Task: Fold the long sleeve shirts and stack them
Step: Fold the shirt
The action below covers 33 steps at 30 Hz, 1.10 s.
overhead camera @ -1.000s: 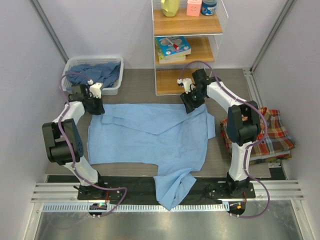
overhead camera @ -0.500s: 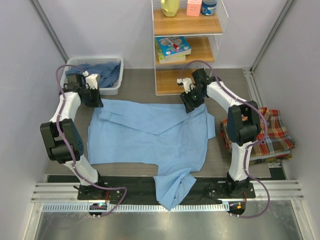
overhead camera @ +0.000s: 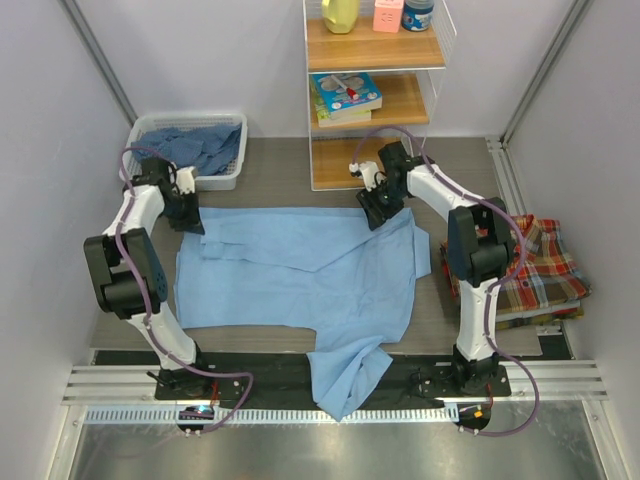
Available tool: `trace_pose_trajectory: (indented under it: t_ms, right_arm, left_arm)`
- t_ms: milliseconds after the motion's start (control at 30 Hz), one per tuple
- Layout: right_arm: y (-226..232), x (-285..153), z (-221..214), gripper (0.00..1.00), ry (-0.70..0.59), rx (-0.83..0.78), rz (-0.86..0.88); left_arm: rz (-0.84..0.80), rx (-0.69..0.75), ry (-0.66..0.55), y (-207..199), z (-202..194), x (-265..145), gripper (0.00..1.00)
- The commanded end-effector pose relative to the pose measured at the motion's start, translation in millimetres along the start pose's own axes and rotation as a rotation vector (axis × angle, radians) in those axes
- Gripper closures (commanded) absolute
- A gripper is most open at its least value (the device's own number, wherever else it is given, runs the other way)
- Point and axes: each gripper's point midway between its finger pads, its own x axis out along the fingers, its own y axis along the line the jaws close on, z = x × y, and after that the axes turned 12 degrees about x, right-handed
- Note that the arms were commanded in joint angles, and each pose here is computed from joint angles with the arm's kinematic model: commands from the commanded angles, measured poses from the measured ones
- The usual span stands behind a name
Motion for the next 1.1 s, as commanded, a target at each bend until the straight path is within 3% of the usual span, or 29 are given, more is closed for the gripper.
trace_pose_trajectory:
  t_ms: [0, 33, 167, 200, 267, 467, 667, 833, 967, 1067]
  right_arm:
    - [-2.1, -0.4, 7.0, 0.50, -0.025, -0.032, -0.018]
    - [-3.9, -0.6, 6.7, 0.51, -0.023, -0.033, -0.028]
    - [1.4, -20.0, 16.6, 0.51, -0.068, -0.038, -0.031]
    - [4.3, -24.3, 17.1, 0.51, -0.074, -0.032, -0.024]
    - [15.2, -33.5, 14.6, 0.51, -0.072, -0.031, 0.008]
    - [32.8, -26.5, -33.9, 0.51, 0.040, -0.039, 0.045]
    - [12.9, 3.5, -44.9, 0.52, 0.085, -0.063, -0.004]
    - [-15.7, 21.9, -28.1, 0.53, 0.078, -0.075, -0.055]
    - [-25.3, 8.6, -6.5, 0.53, 0.051, -0.107, -0.082]
    - [-7.1, -43.3, -1.0, 0.50, 0.003, -0.156, -0.037]
  left_arm:
    - [0.102, 0.022, -0.048, 36.1, 19.1, 16.1, 0.96]
    - [0.111, 0.032, -0.043, 39.9, 19.9, 17.3, 0.93]
    - [0.181, 0.092, -0.053, 50.8, 21.1, 8.1, 0.58]
    - [0.192, 0.141, -0.117, 48.2, 33.1, -5.8, 0.55]
    - [0.137, 0.179, -0.126, 32.8, 24.1, -6.1, 0.51]
    - [-0.043, 0.327, -0.035, -23.7, -25.5, 1.1, 0.50]
    - [-0.115, 0.322, 0.113, -25.5, -67.4, 25.7, 0.52]
    - [-0.088, 0.328, 0.157, -10.4, -68.8, 47.2, 0.53]
    - [-0.137, 0.314, 0.117, -16.0, -50.8, 48.0, 0.54]
    - [-0.254, 0.423, 0.000, -47.8, -36.5, 9.8, 0.50]
